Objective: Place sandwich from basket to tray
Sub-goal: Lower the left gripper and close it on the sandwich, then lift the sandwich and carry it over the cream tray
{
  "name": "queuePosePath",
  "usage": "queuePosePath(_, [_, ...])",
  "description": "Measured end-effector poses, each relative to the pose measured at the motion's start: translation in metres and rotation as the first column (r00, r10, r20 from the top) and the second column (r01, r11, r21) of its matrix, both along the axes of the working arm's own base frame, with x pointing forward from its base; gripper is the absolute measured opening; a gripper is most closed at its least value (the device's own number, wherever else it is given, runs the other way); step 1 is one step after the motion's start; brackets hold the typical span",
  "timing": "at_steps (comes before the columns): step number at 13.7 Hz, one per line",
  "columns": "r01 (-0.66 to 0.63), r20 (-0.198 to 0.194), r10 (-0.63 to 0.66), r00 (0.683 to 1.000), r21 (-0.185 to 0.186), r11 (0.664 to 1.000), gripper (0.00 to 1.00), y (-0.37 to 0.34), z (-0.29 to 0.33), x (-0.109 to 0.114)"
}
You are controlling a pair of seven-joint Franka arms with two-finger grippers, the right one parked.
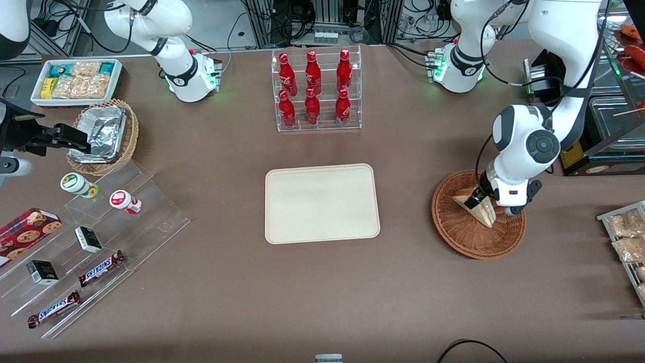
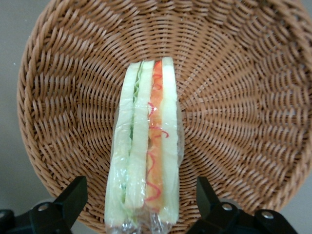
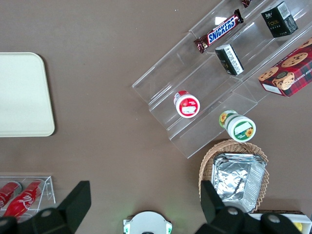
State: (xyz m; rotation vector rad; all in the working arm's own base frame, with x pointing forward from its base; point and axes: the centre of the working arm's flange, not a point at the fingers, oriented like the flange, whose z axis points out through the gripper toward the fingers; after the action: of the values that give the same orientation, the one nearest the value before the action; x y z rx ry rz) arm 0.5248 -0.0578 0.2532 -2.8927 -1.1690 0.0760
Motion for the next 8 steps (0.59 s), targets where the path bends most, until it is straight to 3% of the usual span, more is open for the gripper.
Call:
queuePosePath(5, [-0.004,0.001,0.004,1.0,0.001,1.0,0.41,0.0019,-0.0022,0.0013])
queuePosePath(8, [0.01,-0.003,-0.01,1.0,0.013,1.0,0.3,0.0022,0.0031,0.0034])
